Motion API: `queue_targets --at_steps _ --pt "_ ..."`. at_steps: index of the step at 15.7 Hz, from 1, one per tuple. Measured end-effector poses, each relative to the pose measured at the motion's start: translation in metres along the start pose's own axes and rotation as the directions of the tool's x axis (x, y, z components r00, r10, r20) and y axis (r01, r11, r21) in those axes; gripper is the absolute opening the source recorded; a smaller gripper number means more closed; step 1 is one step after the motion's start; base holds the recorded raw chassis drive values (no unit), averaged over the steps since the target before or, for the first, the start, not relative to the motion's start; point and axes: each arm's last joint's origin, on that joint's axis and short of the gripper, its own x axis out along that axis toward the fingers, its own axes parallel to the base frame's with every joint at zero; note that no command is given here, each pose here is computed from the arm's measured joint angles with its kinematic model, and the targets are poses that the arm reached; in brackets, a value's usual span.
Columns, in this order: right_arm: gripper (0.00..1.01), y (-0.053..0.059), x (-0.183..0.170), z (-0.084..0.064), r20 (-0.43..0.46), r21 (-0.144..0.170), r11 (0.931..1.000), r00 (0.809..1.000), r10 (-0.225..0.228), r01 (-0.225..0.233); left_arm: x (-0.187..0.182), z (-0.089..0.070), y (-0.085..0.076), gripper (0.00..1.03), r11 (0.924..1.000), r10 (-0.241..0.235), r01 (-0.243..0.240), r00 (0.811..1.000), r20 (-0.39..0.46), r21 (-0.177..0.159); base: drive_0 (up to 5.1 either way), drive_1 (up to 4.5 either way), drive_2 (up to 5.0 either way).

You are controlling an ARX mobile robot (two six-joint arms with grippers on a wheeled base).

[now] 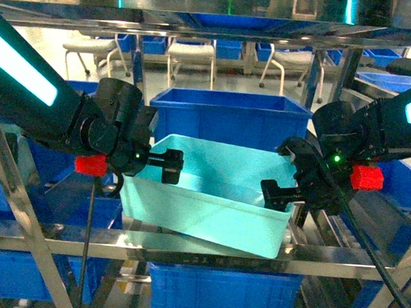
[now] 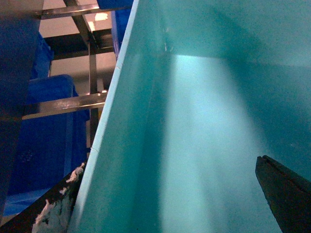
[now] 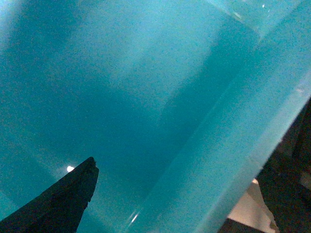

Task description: Organize blue bins on left shelf correctly

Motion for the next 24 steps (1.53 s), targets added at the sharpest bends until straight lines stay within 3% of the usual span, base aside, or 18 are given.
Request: queue_targets --at_steps 3,5,6,7,8,9,14,19,21,22,24 --pt "0.98 -0.001 0.005 0.000 0.097 -0.029 0.9990 0.995 -0.029 0.032 -0.004 -0.003 0.002 0.98 0.9991 0.035 -0.034 0.998 0.047 -0.025 0.0 0.00 0.0" --pt "0.98 0.000 0.004 -0.001 0.153 -0.023 0.9984 0.987 -0.048 0.052 -0.009 -0.001 0.003 0.98 0.9983 0.051 -0.048 0.993 0.103 -0.033 0.0 0.00 0.0" --pt "0.98 0.005 -0.008 0.006 0.287 -0.039 0.9939 0.954 -0.088 0.103 -0.023 0.007 0.004 0.98 0.9959 0.078 -0.066 0.972 0.220 -0.061 0.0 0.00 0.0" --pt "0.98 0.010 -0.023 0.010 0.425 -0.037 0.9865 0.896 -0.129 0.160 -0.037 0.010 0.004 0.98 0.9954 0.085 -0.066 0.946 0.312 -0.070 0.0 0.00 0.0" --pt "0.98 0.016 -0.037 0.007 0.476 -0.047 0.9834 0.869 -0.132 0.175 -0.059 0.005 0.001 0.98 0.9953 0.086 -0.064 0.925 0.370 -0.073 0.0 0.00 0.0" --pt "0.98 0.017 -0.039 0.005 0.483 -0.046 0.9834 0.866 -0.132 0.175 -0.064 0.005 0.001 0.98 0.9953 0.086 -0.062 0.923 0.374 -0.075 0.0 0.00 0.0" --pt "0.98 0.022 -0.046 0.003 0.477 -0.049 0.9841 0.870 -0.127 0.171 -0.077 0.005 0.001 0.98 0.9955 0.084 -0.058 0.914 0.396 -0.075 0.0 0.00 0.0" --pt "0.98 0.025 -0.060 -0.003 0.464 -0.035 0.9864 0.877 -0.126 0.160 -0.093 0.000 0.001 0.98 0.9947 0.090 -0.063 0.920 0.381 -0.082 0.0 0.00 0.0" --pt "0.98 0.028 -0.074 -0.022 0.387 -0.004 0.9908 0.914 -0.123 0.135 -0.105 -0.025 -0.001 0.98 0.9931 0.097 -0.077 0.961 0.259 -0.088 0.0 0.00 0.0" --pt "0.98 0.029 -0.075 -0.035 0.347 -0.003 0.9918 0.930 -0.119 0.128 -0.116 -0.035 -0.001 0.98 0.9916 0.100 -0.078 0.968 0.229 -0.103 0.0 0.00 0.0" --pt "0.98 0.033 -0.082 -0.052 0.279 0.012 0.9962 0.956 -0.086 0.087 -0.137 -0.037 0.001 0.98 0.9885 0.093 -0.067 0.977 0.192 -0.135 0.0 0.00 0.0"
